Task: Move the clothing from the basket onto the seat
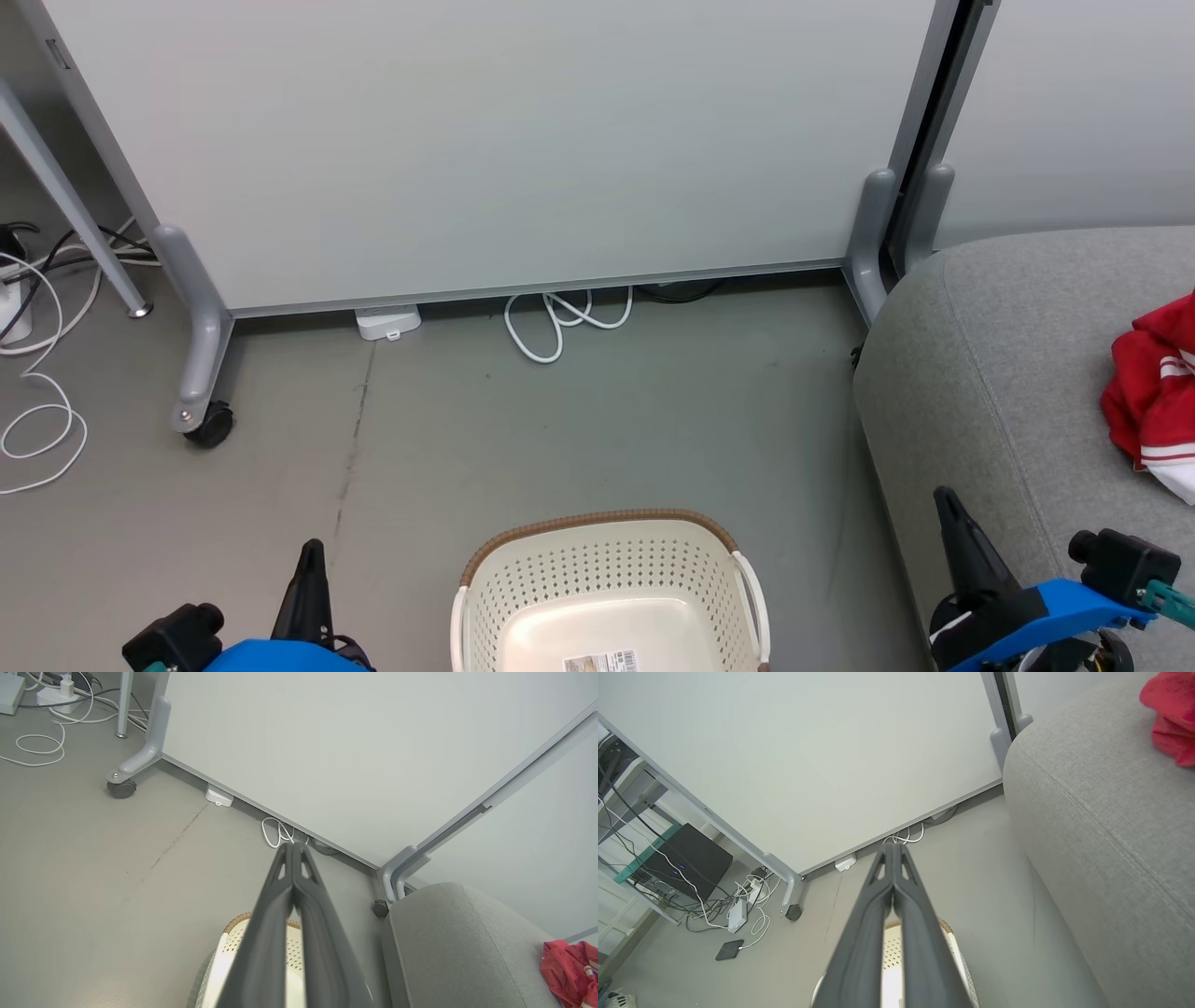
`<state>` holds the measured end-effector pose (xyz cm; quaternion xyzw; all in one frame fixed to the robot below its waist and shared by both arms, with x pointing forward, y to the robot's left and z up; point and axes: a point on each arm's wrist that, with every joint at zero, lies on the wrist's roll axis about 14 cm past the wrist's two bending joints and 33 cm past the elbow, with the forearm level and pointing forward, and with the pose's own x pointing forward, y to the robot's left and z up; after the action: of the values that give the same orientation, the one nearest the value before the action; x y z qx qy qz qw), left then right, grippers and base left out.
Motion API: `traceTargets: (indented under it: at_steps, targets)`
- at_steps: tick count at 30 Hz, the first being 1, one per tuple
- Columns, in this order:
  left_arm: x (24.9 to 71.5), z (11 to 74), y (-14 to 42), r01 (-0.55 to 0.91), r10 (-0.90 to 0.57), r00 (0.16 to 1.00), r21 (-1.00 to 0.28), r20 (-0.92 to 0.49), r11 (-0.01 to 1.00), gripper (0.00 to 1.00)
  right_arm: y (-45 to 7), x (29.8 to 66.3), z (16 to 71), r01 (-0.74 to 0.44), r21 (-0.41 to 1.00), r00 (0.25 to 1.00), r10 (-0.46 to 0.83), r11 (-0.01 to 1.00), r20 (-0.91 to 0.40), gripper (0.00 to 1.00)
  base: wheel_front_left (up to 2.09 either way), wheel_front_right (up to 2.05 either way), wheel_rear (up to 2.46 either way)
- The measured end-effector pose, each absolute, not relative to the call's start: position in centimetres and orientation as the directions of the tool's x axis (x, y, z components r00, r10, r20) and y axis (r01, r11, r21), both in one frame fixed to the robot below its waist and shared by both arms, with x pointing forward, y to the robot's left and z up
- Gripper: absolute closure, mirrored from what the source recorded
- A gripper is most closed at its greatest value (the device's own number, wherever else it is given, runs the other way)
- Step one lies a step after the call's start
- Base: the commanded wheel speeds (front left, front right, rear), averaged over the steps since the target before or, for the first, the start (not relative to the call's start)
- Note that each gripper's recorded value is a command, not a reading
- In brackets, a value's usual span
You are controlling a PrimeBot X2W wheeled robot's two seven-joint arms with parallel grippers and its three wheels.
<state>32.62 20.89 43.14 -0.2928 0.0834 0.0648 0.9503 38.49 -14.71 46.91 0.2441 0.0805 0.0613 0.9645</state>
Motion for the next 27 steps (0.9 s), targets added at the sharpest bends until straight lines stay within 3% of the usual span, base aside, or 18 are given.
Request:
traceTargets:
  at_steps: [27]
  targets:
    - [34.8, 45.4, 21.2, -0.177, 0.080, 0.984, -0.804, -0.161, 0.568, 1.00, -16.5, 38.7, 47.8, 0.022, 0.779, 0.990, 0.097, 0.626, -0.105, 1.00, 0.00, 0.00, 0.00]
